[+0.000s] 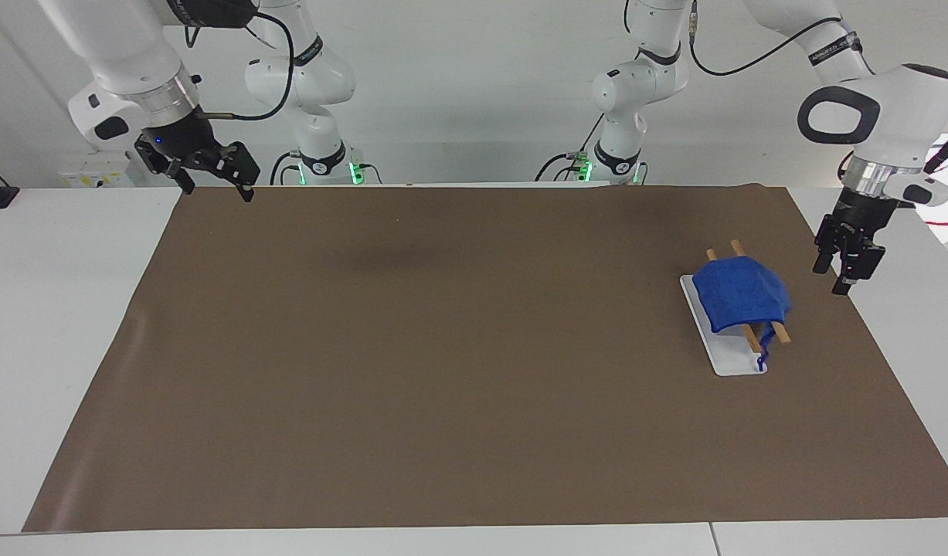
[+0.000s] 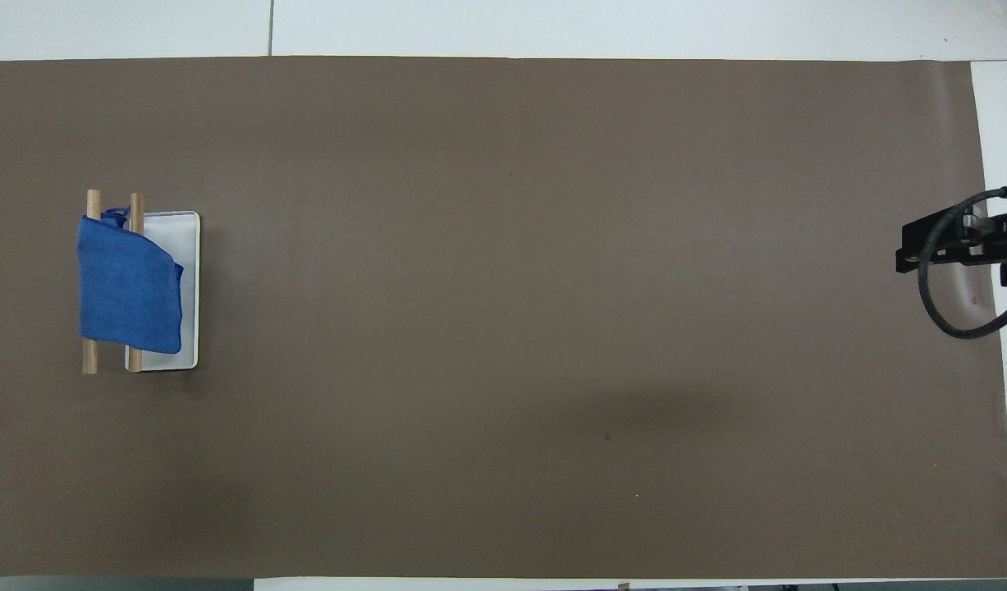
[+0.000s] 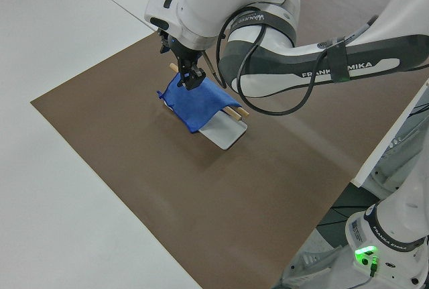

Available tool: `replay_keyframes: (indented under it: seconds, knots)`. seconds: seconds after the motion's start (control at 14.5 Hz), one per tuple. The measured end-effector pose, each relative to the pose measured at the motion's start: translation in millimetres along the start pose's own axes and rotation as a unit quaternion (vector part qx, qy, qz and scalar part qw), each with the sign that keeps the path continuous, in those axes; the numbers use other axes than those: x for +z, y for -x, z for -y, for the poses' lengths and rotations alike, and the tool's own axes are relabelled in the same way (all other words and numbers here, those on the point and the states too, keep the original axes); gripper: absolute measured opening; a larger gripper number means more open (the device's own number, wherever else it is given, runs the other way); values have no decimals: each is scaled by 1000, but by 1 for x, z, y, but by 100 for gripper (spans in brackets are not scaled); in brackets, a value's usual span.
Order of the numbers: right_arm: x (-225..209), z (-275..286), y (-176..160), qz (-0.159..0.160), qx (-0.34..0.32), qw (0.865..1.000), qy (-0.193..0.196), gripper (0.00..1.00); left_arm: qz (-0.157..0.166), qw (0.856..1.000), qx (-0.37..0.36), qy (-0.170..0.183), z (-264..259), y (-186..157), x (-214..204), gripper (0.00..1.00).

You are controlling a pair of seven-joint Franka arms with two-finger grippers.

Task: Right arm passes towel to left arm to hang

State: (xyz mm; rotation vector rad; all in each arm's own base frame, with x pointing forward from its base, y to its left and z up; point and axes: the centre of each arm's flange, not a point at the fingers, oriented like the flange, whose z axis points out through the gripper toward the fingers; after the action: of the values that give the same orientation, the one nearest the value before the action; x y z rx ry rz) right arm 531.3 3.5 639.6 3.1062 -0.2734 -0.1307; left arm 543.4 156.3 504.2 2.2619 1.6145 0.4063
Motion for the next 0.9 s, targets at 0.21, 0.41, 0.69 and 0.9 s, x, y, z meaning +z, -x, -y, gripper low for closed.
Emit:
replay_keyframes:
  seconds: [0.21,0.41,0.69,0.9]
  knots:
    - [0,0,0,0,0,1000,0,100,-6,996,90,-22,-14,18,1,100]
    - [0,0,0,0,0,1000,0,100,-8,968,246,-43,-40,64,13,100]
    - [0,-1,0,0,1,1000,0,100,20,908,416,-38,-68,130,27,100]
    - [0,-2,0,0,1,1000,0,100,52,874,481,-49,-85,161,16,100]
